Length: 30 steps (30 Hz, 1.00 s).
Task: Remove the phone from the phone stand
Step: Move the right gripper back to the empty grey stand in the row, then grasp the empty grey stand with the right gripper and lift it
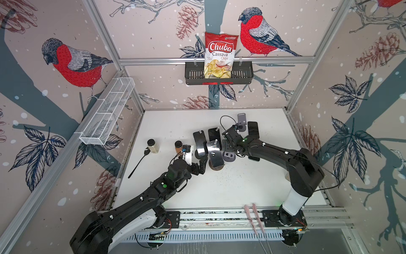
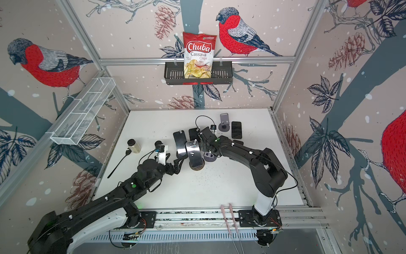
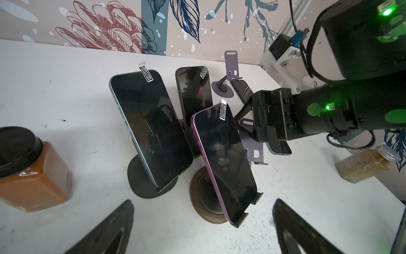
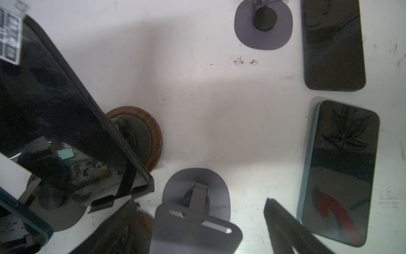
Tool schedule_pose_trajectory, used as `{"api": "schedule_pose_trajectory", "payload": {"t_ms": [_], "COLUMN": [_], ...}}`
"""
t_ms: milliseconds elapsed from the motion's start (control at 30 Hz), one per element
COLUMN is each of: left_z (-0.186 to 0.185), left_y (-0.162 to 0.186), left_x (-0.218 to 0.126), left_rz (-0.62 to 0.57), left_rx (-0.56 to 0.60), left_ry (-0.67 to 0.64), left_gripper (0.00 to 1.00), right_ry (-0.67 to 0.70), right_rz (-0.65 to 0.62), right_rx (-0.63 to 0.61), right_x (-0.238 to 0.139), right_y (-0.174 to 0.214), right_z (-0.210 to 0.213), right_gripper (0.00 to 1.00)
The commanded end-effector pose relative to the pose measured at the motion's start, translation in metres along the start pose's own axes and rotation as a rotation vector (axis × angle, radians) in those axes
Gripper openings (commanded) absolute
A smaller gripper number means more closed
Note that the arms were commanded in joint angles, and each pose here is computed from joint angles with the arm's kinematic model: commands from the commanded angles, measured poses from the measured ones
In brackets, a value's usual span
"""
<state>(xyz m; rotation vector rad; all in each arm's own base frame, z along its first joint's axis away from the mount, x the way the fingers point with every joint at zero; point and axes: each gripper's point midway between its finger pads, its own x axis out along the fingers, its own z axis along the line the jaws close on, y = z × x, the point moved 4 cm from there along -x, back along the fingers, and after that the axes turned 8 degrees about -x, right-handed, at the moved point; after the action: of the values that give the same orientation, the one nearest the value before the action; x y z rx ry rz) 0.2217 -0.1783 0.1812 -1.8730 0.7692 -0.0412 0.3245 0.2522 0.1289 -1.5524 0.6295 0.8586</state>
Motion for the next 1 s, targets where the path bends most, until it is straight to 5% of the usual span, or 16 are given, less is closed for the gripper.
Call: {"api": "schedule_pose_trajectory", "payload": {"t_ms": [0, 633, 967], "left_z": [-0.002, 0.001, 0.000], "left_y": [-0.003, -0.002, -0.005], "left_x": [-0.001, -0.006, -0.007], "left_rz": [-0.015, -0.026, -0.032], "left_rx": [0.002, 0.006, 0.008], "left_ry": [0.013, 0.007, 0.004], "left_gripper": [0.97, 0.97, 0.97], "right_ry": [0.003, 0.027, 0.031], "right_rz": [0.015, 0.070, 0.034], "right_rx": [0.008, -0.015, -0.059], "right_x": [0.004, 0.019, 0.015], "right_y": [0.002, 0.011, -0.002], "right_z": [0.003, 0.009, 0.003], "right_gripper": [0.90, 0.63, 0.60]}}
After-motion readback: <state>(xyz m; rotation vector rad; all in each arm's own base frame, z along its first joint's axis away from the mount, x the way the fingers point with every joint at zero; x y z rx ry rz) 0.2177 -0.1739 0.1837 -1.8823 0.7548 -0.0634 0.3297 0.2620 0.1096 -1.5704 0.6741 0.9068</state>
